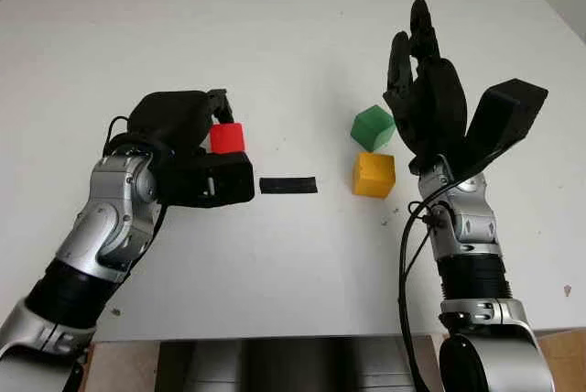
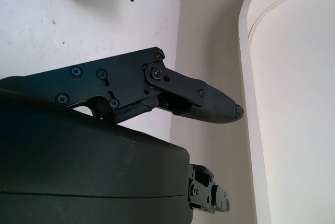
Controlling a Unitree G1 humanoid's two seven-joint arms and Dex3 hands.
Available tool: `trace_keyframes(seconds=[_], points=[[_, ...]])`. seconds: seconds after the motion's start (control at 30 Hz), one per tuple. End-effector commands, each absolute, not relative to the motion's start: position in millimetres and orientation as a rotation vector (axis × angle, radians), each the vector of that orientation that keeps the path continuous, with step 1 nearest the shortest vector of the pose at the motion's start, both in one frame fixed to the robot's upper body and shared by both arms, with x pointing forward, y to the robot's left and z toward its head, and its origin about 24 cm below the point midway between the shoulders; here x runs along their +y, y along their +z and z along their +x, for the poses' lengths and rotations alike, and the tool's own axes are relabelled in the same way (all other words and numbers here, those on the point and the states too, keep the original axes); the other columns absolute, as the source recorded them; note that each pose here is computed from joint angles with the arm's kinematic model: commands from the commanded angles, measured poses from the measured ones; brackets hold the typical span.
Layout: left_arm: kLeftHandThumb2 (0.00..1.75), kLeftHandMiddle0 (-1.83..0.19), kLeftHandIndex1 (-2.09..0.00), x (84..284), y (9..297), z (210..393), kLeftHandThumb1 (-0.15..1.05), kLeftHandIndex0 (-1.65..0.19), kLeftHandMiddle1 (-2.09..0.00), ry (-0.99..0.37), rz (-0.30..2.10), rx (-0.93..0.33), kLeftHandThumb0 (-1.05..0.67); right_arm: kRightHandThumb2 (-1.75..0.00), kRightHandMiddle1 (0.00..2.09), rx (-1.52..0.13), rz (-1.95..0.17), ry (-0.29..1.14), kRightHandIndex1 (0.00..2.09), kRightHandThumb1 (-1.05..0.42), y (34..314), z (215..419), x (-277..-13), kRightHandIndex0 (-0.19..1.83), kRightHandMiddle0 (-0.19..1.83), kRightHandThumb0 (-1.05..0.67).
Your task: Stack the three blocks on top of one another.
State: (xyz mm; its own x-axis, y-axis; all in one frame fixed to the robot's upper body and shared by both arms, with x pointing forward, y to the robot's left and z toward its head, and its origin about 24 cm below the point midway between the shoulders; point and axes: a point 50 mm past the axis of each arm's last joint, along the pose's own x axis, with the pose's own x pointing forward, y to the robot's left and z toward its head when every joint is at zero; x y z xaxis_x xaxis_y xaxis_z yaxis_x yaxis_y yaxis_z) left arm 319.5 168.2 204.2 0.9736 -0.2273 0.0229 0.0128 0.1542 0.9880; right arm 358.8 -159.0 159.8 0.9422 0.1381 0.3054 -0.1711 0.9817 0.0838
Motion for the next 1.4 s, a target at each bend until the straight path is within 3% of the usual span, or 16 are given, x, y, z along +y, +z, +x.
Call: trace_keyframes(seconds=[0.0,0.27,0.53,0.67,0.93,1.37], points=[[0.05,-0.30,-1.48,165.7,213,312.4,1.02,-0.29,-0.04,-0.211,1.379,-0.229,-0.44,-0.74,0.00,-0.313,0.101,0.170,0.00,-1.05,161,358,-158,-0.19,-0.19,-0.53],[0.05,-0.23,-1.50,155.0,211,309.2,1.01,-0.33,-0.04,-0.377,1.316,-0.277,-0.47,-0.74,0.00,-0.311,0.087,0.176,0.00,-1.05,160,358,-156,-0.19,-0.19,-0.52],[0.06,-0.17,-1.53,145.0,208,321.3,1.03,-0.26,-0.03,-0.470,1.268,-0.182,-0.47,-0.70,0.00,-0.308,0.090,0.169,0.00,-1.05,160,357,-156,-0.19,-0.19,-0.54],[0.05,-0.19,-1.58,138.2,205,328.7,1.03,-0.29,-0.05,-0.473,1.267,-0.130,-0.46,-0.66,0.00,-0.308,0.103,0.170,0.00,-1.05,159,356,-154,-0.19,-0.19,-0.56],[0.05,-0.25,-1.45,130.2,197,337.8,1.01,-0.31,-0.06,-0.450,1.288,-0.098,-0.39,-0.65,0.00,-0.302,0.134,0.182,0.00,-1.05,156,357,-153,-0.19,-0.19,-0.56],[0.06,-0.22,-1.66,124.8,188,338.7,1.02,-0.27,-0.05,-0.449,1.253,-0.063,-0.36,-0.64,0.00,-0.301,0.133,0.190,0.00,-1.05,156,358,-153,-0.19,-0.19,-0.57]])
